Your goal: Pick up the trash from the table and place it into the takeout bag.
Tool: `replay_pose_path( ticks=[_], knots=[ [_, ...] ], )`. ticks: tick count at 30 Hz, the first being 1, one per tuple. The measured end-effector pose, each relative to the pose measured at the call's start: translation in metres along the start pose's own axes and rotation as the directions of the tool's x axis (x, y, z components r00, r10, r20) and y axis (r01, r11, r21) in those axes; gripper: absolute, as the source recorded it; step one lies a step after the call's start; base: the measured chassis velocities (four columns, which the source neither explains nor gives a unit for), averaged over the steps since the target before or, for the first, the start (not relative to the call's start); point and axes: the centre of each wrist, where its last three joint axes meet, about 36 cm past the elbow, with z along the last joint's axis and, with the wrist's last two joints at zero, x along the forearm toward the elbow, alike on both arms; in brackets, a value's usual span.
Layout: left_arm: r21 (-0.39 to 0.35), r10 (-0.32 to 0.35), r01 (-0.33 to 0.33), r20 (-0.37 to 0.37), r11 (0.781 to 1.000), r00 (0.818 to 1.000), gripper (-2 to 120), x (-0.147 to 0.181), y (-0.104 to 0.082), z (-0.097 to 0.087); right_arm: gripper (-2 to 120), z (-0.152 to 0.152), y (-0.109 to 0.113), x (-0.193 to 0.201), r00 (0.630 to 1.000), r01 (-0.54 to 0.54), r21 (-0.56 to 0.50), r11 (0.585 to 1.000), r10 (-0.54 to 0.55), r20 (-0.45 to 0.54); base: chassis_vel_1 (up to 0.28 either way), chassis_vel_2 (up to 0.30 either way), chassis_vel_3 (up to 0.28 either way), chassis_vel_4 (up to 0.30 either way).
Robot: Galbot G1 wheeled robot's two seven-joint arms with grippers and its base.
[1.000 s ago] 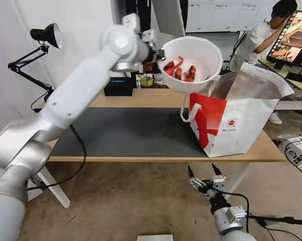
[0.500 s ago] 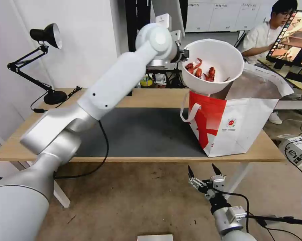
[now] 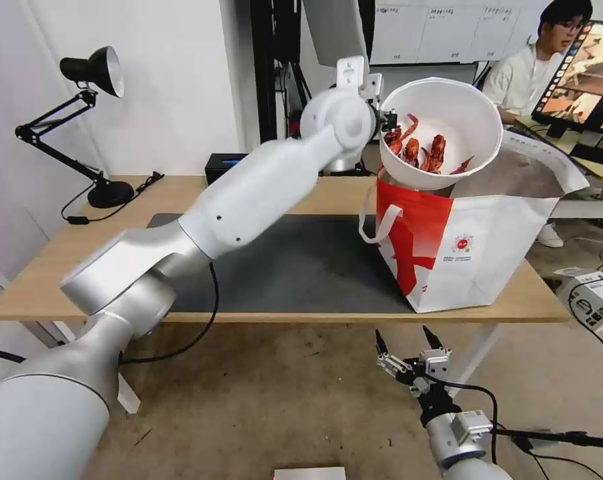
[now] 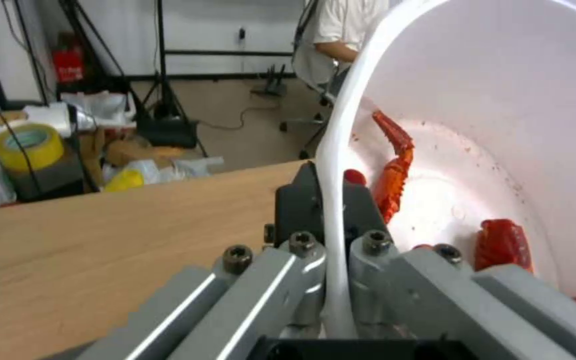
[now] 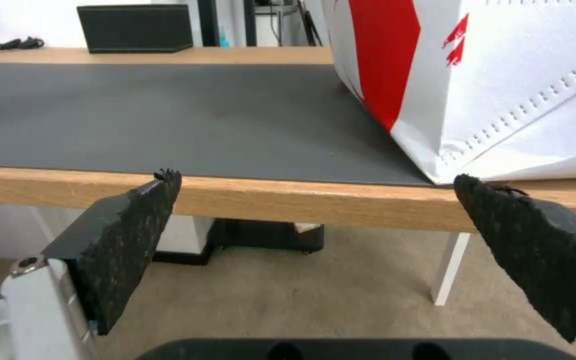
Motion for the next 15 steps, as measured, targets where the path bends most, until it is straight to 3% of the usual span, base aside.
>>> replay_pose_path(
  ticks=[6, 15],
  knots=[
    [-0.062, 0.036, -0.034, 0.023, 0.997, 0.999, 0, 0.007, -0.004, 0.013, 100, 0.000, 0.000, 0.000, 1.000, 0.000, 0.000, 1.000, 0.000, 0.000, 0.000, 0.000, 0.000, 0.000],
    [-0.139, 0.089, -0.090, -0.009, 0.986, 0.996, 0, 0.020, -0.006, 0.037, 100, 0.000, 0.000, 0.000, 1.000, 0.000, 0.000, 1.000, 0.000, 0.000, 0.000, 0.000, 0.000, 0.000]
  ],
)
